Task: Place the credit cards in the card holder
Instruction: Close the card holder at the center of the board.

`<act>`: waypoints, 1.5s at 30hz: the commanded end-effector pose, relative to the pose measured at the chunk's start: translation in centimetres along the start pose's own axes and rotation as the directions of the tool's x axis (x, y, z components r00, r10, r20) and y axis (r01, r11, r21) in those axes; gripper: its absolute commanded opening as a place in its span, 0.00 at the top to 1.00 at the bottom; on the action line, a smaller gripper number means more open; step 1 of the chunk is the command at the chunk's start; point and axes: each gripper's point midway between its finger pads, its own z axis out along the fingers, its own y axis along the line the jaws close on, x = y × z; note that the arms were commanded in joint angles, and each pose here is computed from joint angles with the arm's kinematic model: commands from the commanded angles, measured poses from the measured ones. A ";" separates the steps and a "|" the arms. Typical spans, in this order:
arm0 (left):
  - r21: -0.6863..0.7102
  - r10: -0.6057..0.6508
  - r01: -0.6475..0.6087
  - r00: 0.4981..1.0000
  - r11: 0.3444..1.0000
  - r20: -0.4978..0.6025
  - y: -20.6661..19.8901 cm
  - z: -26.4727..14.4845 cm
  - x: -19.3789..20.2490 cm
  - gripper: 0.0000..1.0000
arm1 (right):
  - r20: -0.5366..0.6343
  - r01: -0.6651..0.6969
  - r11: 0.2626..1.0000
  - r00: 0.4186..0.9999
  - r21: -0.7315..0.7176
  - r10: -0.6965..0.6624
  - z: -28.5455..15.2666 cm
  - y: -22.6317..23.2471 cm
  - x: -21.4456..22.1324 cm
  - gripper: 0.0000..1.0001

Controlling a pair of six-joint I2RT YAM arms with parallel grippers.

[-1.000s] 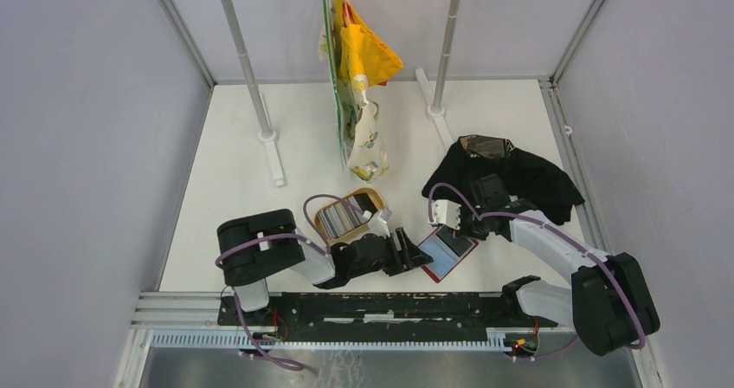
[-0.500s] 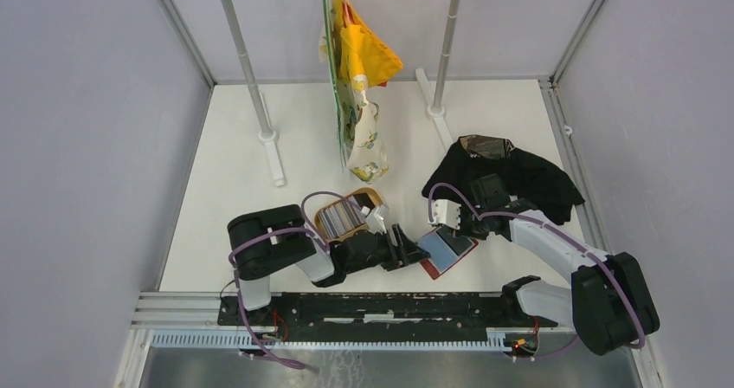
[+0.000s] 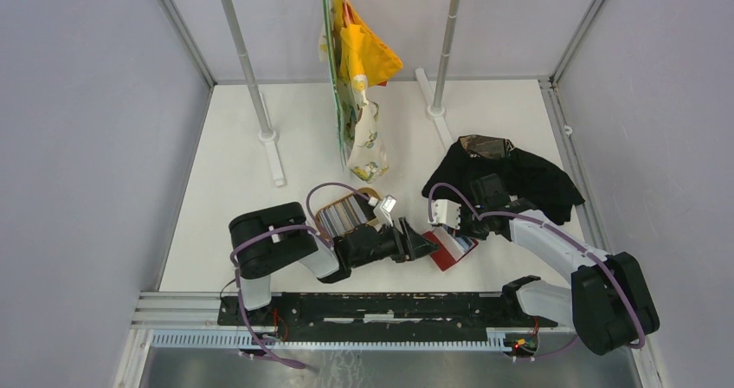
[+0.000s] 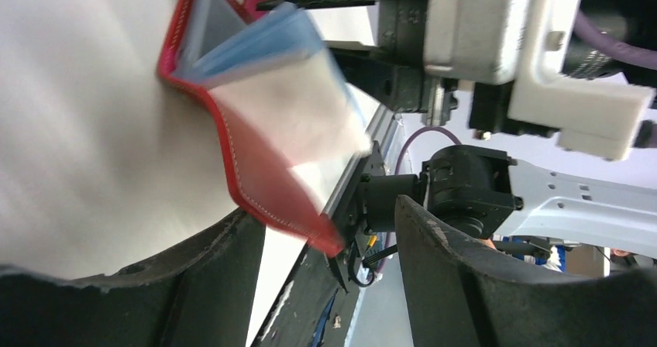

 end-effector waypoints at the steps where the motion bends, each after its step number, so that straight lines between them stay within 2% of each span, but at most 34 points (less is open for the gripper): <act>1: 0.117 0.077 -0.081 0.997 0.990 0.031 -2.8 1.2 -1.1 0.32 | 0.011 -0.033 0.994 0.999 -0.107 0.035 0.4 2.4 0.0 0.68; 12: 0.142 0.092 -0.092 0.996 0.986 0.002 -3.2 3.8 -1.3 0.34 | 0.053 -0.069 0.995 0.996 -0.075 0.073 -0.3 1.3 -1.3 0.66; 20: 0.049 0.123 -0.123 0.992 0.991 0.001 -1.3 4.9 -1.6 0.40 | 0.234 -0.155 0.987 0.962 0.048 0.140 -3.4 -1.9 -3.8 0.60; 25: -0.029 0.161 -0.161 0.987 0.986 -0.003 0.2 5.5 -1.9 0.45 | 0.307 -0.199 0.974 0.939 0.109 0.157 -5.0 -3.3 -4.1 0.55; 33: -0.189 0.259 -0.259 0.966 0.947 -0.026 2.1 6.5 -2.9 0.52 | 0.252 -0.324 0.928 0.928 0.184 0.274 -5.1 -4.9 -1.1 0.41; 38: -0.269 0.294 -0.293 0.955 0.918 -0.038 3.3 6.3 -3.5 0.56 | 0.217 -0.388 0.908 0.911 0.159 0.351 -4.5 -4.8 0.1 0.40; 45: -0.279 0.315 -0.317 0.948 0.906 -0.054 3.4 6.2 -3.5 0.57 | 0.249 -0.455 0.885 0.873 0.099 0.420 -4.4 -4.6 0.2 0.42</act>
